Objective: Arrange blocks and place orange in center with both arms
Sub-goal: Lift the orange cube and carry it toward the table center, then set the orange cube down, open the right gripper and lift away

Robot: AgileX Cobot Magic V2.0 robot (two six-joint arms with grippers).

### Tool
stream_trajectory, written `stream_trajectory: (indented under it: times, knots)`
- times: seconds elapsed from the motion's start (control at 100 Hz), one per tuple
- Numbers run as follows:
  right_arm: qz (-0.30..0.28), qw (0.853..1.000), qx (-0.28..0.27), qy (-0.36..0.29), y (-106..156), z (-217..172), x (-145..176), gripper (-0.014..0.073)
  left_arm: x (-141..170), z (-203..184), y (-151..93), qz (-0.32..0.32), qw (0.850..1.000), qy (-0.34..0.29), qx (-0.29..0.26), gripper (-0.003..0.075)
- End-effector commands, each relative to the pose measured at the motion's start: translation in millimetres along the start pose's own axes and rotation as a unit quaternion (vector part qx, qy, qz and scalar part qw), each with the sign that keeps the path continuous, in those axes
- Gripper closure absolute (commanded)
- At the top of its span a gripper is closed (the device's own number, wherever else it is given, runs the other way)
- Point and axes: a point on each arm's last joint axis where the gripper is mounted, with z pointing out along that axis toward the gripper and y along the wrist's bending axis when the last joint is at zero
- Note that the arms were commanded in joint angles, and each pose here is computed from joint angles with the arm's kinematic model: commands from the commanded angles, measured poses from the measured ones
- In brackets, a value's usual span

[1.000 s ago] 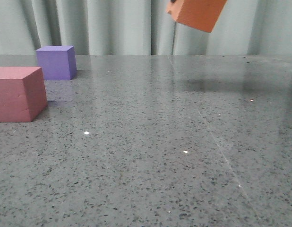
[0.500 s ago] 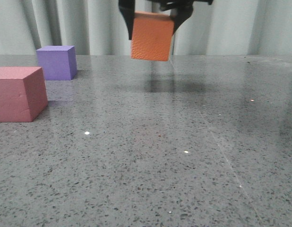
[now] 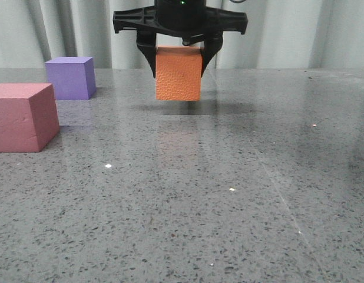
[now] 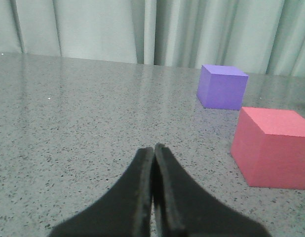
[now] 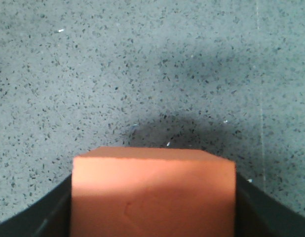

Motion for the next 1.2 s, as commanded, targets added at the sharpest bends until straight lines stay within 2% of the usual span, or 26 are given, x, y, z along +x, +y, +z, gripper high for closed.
stream_trajectory:
  times: [0.0,0.28,0.38,0.45,0.62,0.67,0.98,1.19]
  knots:
    - [0.009,0.998,-0.025,-0.051,-2,-32,-18,0.0358,9,0,-1,0.000,0.999,-0.030,0.014,0.0739]
    - [0.013,0.999,-0.027,-0.023,3,-16,-10,0.0358,9,0,-1,0.000,0.999,-0.030,0.014,0.0739]
    - [0.013,1.000,-0.022,-0.016,3,-15,-8,0.0319,9,0,-1,0.000,0.999,-0.030,0.014,0.0739]
    - [0.012,1.000,-0.018,-0.011,3,-14,-7,0.0245,9,0,-1,0.000,0.999,-0.030,0.014,0.0739]
    - [0.011,1.000,-0.016,-0.010,3,-14,-6,-0.0020,9,0,-1,0.000,0.999,-0.030,0.014,0.0739]
    - [0.011,1.000,-0.015,-0.009,3,-14,-6,-0.0073,9,0,-1,0.000,0.999,-0.030,0.014,0.0739]
    - [0.016,1.000,0.000,0.002,0,-22,-8,-0.0050,9,0,-1,0.000,0.999,-0.030,0.014,0.0739]
    - [0.028,0.999,-0.008,-0.023,-1,-54,-28,-0.0050,9,0,-1,0.000,0.999,-0.030,0.014,0.0739]
